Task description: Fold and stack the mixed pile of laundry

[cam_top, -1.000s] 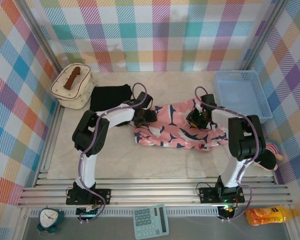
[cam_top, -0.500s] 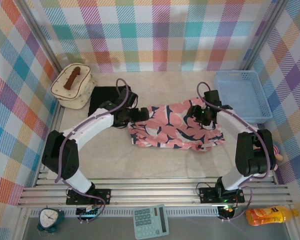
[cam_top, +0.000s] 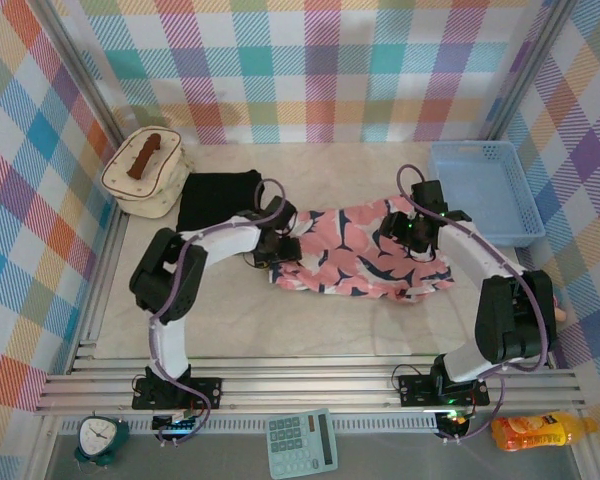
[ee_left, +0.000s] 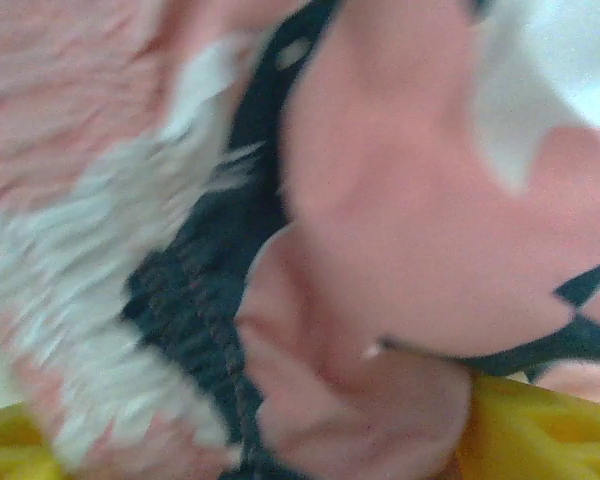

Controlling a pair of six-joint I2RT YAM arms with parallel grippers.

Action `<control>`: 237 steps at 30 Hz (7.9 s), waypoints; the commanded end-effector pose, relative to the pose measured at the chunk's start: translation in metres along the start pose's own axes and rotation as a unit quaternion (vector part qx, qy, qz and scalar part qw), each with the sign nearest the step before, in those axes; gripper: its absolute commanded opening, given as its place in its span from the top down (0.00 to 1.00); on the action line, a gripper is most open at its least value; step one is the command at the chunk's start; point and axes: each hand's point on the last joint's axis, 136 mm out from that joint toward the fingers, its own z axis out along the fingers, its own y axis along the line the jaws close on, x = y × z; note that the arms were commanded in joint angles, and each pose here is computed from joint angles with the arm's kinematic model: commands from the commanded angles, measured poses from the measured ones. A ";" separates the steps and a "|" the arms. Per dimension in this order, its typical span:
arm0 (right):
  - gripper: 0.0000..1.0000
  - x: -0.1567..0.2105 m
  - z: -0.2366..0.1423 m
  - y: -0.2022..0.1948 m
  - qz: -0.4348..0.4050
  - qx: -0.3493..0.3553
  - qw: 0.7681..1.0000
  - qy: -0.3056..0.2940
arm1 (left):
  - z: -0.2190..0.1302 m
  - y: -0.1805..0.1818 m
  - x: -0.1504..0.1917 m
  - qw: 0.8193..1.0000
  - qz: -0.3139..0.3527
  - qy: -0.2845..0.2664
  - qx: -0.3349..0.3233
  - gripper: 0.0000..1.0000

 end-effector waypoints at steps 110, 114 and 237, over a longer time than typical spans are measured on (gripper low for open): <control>0.79 0.025 0.010 0.085 -0.001 -0.196 0.976 0.090 | -0.100 -0.101 -0.011 0.967 0.053 -0.083 0.234 1.00; 0.81 0.048 0.052 0.076 0.040 -0.199 0.969 0.140 | -0.077 -0.098 -0.015 0.970 0.063 -0.091 0.218 1.00; 0.07 0.069 0.079 0.049 -0.059 -0.041 0.989 0.129 | 0.010 -0.024 -0.033 0.994 0.068 -0.002 0.086 0.09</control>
